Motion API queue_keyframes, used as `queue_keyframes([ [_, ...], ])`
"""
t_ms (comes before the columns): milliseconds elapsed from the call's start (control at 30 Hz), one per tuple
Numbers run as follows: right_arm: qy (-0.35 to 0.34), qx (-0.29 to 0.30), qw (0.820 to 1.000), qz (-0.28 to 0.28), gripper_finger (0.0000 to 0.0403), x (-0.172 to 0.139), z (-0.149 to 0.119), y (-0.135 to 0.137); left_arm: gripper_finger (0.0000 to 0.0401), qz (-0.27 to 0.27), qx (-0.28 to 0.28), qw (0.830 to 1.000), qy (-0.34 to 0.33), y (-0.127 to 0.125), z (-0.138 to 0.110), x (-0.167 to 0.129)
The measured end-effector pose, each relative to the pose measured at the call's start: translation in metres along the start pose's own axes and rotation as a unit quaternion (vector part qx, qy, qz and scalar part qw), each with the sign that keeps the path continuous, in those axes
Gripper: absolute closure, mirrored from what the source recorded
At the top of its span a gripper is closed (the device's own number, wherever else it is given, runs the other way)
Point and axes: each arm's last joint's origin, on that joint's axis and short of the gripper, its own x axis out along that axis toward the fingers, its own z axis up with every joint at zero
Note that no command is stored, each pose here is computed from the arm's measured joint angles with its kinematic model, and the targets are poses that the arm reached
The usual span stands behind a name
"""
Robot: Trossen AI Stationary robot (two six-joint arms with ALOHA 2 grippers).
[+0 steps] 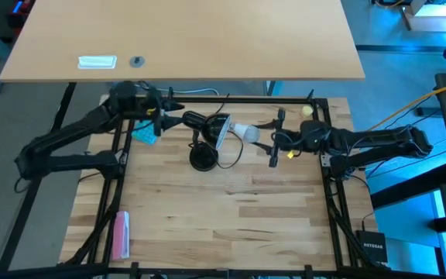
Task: Screw lightbulb
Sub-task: Insert the lightbulb into the black lamp
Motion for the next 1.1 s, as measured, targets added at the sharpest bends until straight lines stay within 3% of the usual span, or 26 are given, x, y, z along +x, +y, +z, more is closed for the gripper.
queue_keyframes([
  [200,-0.008,0.008,1.000,0.021,0.0194,0.001,-0.003,-0.010,0.0085,-0.112,0.024,0.993,0.002,0.019,-0.001,0.032],
  [433,-0.013,0.007,0.998,0.057,0.0194,0.007,-0.007,-0.010,0.0092,-0.152,0.053,0.987,0.013,0.028,-0.010,0.054],
  [600,-0.010,-0.026,0.996,0.080,0.0194,0.018,-0.012,-0.005,0.0149,-0.175,0.056,0.983,0.004,0.027,-0.008,0.055],
  [700,-0.026,-0.054,0.995,0.081,0.0194,0.025,-0.012,-0.003,0.0149,-0.191,0.064,0.980,0.007,0.026,-0.009,0.055],
  [867,-0.054,-0.095,0.989,0.096,0.0194,0.030,-0.011,-0.001,0.0149,-0.269,0.090,0.959,0.020,0.023,-0.011,0.053],
  [1100,-0.067,-0.185,0.977,0.082,0.0194,0.036,-0.005,0.022,0.0149,-0.337,0.071,0.938,0.047,0.035,-0.021,0.064],
])
